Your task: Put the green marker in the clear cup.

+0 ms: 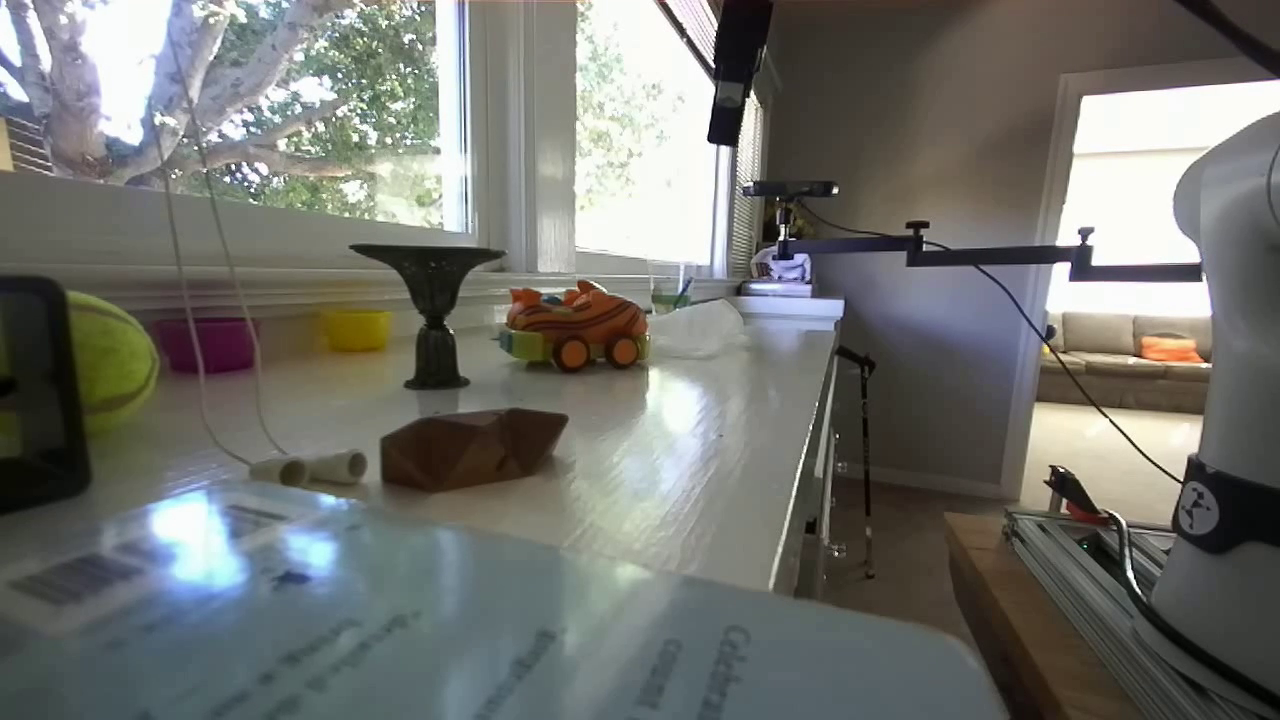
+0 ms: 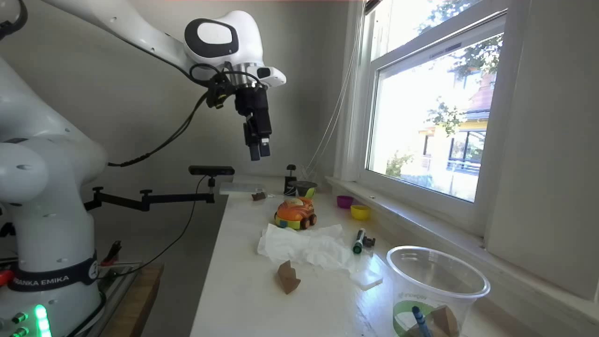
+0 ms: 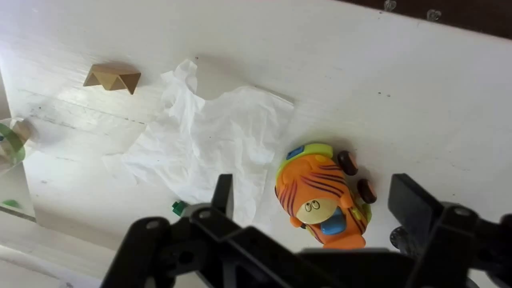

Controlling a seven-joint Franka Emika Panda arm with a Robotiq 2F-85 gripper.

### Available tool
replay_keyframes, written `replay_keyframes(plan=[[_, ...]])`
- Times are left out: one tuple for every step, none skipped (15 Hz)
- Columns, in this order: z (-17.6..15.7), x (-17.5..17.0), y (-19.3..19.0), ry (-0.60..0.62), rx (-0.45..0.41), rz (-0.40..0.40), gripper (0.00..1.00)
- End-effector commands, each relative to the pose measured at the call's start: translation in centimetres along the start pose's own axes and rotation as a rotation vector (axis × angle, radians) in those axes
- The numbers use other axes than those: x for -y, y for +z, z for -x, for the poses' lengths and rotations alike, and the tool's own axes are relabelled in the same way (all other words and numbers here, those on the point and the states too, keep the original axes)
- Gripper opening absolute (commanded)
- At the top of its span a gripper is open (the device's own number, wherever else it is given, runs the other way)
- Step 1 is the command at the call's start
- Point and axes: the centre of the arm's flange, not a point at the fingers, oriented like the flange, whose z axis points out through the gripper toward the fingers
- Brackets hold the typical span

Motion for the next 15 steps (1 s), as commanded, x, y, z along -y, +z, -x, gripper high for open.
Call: replay_keyframes(plan=[[-2.7, -2.5, 3.6, 0.049, 0.048, -0.032, 1.0], [-3.4, -3.9, 4.6, 0.057, 0.053, -0.045, 1.0], [-3.8, -4.8, 5.9, 0.084, 0.055, -0.054, 1.0], [-4.8, -6.3, 6.9, 0.149, 0.08, -0.027, 1.0], [-5.5, -7.5, 8.1, 0.178, 0.099, -0.044, 1.0], [-6.0, -8.8, 8.7, 0.159, 0.119, -0.095, 1.0], [-6.3, -9.7, 9.6, 0.13, 0.127, -0.116, 1.0], [-6.7, -10.8, 10.0, 0.091, 0.126, -0.138, 1.0], [-6.8, -11.5, 10.4, 0.036, 0.109, -0.153, 1.0], [-6.9, -12.2, 10.6, -0.023, 0.098, -0.171, 1.0], [-7.1, -12.6, 10.8, -0.062, 0.08, -0.178, 1.0], [-7.2, -12.9, 10.3, -0.049, 0.086, -0.177, 1.0], [-6.0, -12.0, 11.0, -0.014, 0.102, -0.143, 1.0], [-6.2, -12.4, 11.0, -0.025, 0.098, -0.147, 1.0], [-6.4, -12.6, 10.8, -0.031, 0.093, -0.148, 1.0]])
